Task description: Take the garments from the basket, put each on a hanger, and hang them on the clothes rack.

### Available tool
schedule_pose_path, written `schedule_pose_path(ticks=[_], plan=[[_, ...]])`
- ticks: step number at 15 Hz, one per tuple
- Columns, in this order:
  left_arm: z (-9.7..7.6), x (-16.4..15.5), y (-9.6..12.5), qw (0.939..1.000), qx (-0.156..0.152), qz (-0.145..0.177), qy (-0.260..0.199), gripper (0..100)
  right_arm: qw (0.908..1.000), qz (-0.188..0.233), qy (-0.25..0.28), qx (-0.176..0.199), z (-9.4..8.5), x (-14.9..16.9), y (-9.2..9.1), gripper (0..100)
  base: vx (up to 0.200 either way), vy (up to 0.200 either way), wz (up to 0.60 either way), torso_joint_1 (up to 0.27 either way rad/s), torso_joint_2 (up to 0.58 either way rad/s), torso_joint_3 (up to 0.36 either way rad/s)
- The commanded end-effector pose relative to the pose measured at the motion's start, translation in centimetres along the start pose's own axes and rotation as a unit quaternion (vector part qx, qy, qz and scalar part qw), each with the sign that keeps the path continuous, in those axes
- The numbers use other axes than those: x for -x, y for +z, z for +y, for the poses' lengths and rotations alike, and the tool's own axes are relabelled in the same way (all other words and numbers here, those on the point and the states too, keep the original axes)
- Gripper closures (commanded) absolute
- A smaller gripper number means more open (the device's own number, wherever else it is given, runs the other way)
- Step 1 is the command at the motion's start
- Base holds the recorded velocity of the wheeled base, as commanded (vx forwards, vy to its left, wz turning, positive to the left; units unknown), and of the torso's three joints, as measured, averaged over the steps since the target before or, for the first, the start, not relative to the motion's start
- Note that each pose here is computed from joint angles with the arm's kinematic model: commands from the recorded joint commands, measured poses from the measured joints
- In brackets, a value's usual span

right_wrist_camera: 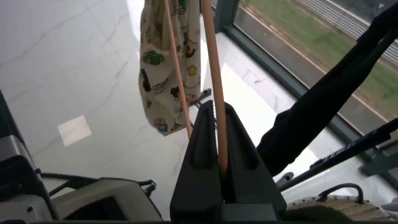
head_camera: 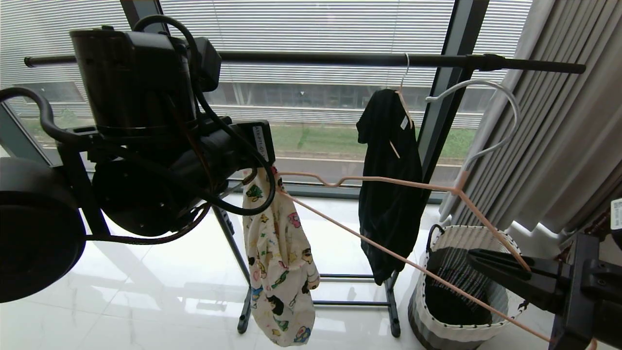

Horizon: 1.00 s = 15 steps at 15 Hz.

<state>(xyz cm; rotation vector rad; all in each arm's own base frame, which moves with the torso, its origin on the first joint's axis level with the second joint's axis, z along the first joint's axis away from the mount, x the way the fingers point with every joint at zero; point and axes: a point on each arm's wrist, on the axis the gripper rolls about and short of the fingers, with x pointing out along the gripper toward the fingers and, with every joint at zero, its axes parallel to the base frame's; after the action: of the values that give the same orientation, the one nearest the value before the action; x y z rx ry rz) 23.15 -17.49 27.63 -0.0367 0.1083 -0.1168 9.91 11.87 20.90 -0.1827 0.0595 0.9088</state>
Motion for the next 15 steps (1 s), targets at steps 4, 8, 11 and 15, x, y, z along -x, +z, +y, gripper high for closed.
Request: schedule_pose_path(ticks=[4,8,11,15], plan=[[-0.2,-0.1,0.0,1.0000,0.000,0.000,-0.001,100,0.9999,-0.007,-0.012,-0.006,0.0,-2.0,0.4,100,0.000,0.000,0.00,0.000,0.00,0.000],[-0.9,-0.5,0.3,0.9999,0.003,-0.007,0.011,100,0.9998,0.002,-0.013,-0.012,0.2,-2.4,0.1,100,0.000,0.000,0.00,0.000,0.00,0.000],[-1.2,-1.0,0.6,0.9982,0.006,-0.016,0.057,100,0.9974,0.010,-0.044,-0.056,0.0,-3.5,0.2,100,0.000,0.000,0.00,0.000,0.00,0.000],[-1.9,-0.8,0.4,0.9989,0.003,-0.013,0.046,100,0.9972,-0.013,-0.047,-0.057,-0.1,-5.3,1.1,100,0.000,0.000,0.00,0.000,0.00,0.000]])
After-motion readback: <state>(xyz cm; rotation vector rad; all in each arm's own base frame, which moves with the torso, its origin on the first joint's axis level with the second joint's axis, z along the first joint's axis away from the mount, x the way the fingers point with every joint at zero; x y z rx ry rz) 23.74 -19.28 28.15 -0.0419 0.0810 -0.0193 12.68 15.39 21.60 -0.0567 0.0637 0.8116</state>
